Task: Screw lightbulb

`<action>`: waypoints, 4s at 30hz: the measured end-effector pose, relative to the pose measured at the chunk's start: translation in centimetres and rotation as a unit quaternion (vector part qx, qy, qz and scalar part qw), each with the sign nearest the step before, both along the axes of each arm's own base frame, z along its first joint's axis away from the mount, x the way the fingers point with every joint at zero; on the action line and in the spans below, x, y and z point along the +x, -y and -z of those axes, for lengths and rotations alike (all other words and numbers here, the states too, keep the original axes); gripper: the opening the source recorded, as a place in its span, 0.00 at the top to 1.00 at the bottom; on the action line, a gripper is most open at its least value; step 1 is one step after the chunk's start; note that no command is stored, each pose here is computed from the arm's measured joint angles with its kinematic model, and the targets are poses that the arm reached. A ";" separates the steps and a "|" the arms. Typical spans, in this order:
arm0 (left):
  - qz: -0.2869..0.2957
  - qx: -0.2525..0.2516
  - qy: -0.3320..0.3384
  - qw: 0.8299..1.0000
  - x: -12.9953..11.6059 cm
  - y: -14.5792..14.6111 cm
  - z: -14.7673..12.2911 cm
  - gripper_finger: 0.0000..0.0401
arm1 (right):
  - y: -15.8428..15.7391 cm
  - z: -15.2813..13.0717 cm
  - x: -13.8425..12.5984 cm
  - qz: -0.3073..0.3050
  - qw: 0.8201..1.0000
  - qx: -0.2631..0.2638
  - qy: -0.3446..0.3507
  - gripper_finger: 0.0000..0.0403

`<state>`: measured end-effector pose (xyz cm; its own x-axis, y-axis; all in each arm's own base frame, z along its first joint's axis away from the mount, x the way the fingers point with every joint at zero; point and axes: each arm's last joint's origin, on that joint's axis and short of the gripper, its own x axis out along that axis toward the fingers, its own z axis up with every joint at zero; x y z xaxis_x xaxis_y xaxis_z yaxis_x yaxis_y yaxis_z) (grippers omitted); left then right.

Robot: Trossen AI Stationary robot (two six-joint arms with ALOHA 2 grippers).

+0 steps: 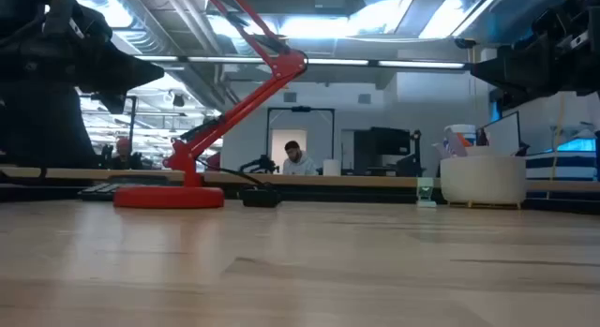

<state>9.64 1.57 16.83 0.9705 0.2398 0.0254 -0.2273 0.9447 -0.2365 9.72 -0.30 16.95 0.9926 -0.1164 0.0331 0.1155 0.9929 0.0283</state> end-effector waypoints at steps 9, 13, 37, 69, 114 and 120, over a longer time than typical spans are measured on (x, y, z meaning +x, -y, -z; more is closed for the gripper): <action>0.000 0.000 0.000 1.000 0.0 0.0 0.0 1.00 | 0.0 0.0 0.0 0.000 1.000 0.000 0.000 0.93; 0.000 0.000 0.000 1.000 0.0 0.0 0.0 1.00 | 0.0 0.0 0.0 0.000 1.000 0.000 0.000 0.93; 0.000 0.000 0.000 1.000 0.0 0.0 0.0 1.00 | 0.0 0.0 0.0 0.000 1.000 0.000 0.000 0.93; 0.000 0.000 0.000 1.000 0.0 0.0 0.0 1.00 | 0.0 0.0 0.0 0.000 1.000 0.000 0.000 0.93; -0.003 -0.208 0.125 0.970 0.2 0.2 -1.6 1.00 | -0.6 -0.6 0.0 -0.121 0.966 0.228 0.031 0.93; 0.059 -0.218 0.072 0.972 1.5 1.7 -3.6 1.00 | -0.8 -1.3 -0.2 -0.148 0.960 0.233 0.037 0.93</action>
<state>11.10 -0.10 20.42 0.9858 0.1458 0.0834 -0.0589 0.7653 -0.6409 9.52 0.49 18.23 0.9813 0.1517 0.1181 -0.1900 0.8593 0.4748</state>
